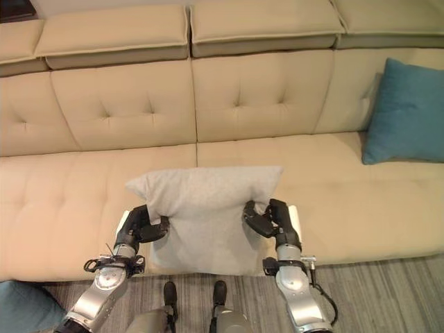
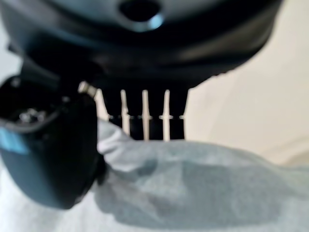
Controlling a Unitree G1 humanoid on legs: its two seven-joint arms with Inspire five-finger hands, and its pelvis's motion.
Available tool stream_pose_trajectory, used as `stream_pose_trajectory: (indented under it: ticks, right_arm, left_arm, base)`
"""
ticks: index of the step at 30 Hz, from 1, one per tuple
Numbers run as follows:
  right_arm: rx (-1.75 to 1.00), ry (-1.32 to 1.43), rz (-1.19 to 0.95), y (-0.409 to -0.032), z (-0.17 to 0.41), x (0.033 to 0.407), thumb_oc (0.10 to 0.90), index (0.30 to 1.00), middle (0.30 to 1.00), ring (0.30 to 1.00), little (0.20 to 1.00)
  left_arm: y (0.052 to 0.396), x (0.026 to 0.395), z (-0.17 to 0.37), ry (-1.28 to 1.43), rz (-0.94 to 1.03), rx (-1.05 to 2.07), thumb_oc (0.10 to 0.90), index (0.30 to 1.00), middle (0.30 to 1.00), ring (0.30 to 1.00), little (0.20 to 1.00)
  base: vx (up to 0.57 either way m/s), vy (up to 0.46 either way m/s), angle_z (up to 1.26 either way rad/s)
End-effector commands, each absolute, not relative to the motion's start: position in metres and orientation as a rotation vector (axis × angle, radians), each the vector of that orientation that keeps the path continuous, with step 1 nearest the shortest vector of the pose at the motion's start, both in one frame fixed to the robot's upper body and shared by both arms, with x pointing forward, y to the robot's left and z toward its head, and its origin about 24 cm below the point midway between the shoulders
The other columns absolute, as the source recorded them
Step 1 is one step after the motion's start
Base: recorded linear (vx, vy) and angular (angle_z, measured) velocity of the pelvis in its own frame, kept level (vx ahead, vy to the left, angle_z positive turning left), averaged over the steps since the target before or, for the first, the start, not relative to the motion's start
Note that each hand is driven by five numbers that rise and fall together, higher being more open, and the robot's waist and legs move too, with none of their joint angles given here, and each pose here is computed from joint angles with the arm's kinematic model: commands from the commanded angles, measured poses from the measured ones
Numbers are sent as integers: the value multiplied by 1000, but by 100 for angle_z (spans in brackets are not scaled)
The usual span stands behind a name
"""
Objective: Pick up all the scattered cushions and arrange them neatly on the sofa.
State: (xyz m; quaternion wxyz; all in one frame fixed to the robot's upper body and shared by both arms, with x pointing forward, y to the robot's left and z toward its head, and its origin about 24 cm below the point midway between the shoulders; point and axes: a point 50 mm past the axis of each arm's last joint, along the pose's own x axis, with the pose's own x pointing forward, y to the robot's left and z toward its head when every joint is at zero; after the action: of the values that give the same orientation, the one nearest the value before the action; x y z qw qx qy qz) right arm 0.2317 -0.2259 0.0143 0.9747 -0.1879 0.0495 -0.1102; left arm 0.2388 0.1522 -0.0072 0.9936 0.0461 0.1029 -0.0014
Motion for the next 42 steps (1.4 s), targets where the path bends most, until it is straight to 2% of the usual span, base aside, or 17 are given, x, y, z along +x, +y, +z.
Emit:
stream_pose_trajectory:
  ticks: [1,15,24,32,42]
  right_arm:
    - [-280,-223,-175,-201,71,254,400,300,300,300,300]
    - [-287,-232,-131,-189,71,258,400,300,300,300,300]
    - [-309,-244,-119,-190,74,261,400,300,300,300,300]
    - [-314,-268,-183,-207,81,259,400,300,300,300,300]
    - [-328,-275,-208,-212,85,261,400,300,300,300,300]
  left_arm:
    - [135,256,54,-125,-100,37,400,300,300,300,300]
    - [152,258,56,-136,-40,76,400,300,300,300,300]
    - [148,260,59,-157,-39,45,400,300,300,300,300]
    - [139,261,64,-170,-62,1,400,300,300,300,300]
    - [136,266,79,-231,-61,-18,400,300,300,300,300]
  base:
    - [193,168,-25]
    - [28,111,-16]
    - [134,-94,5]
    - [80,-177,48]
    - [131,39,11]
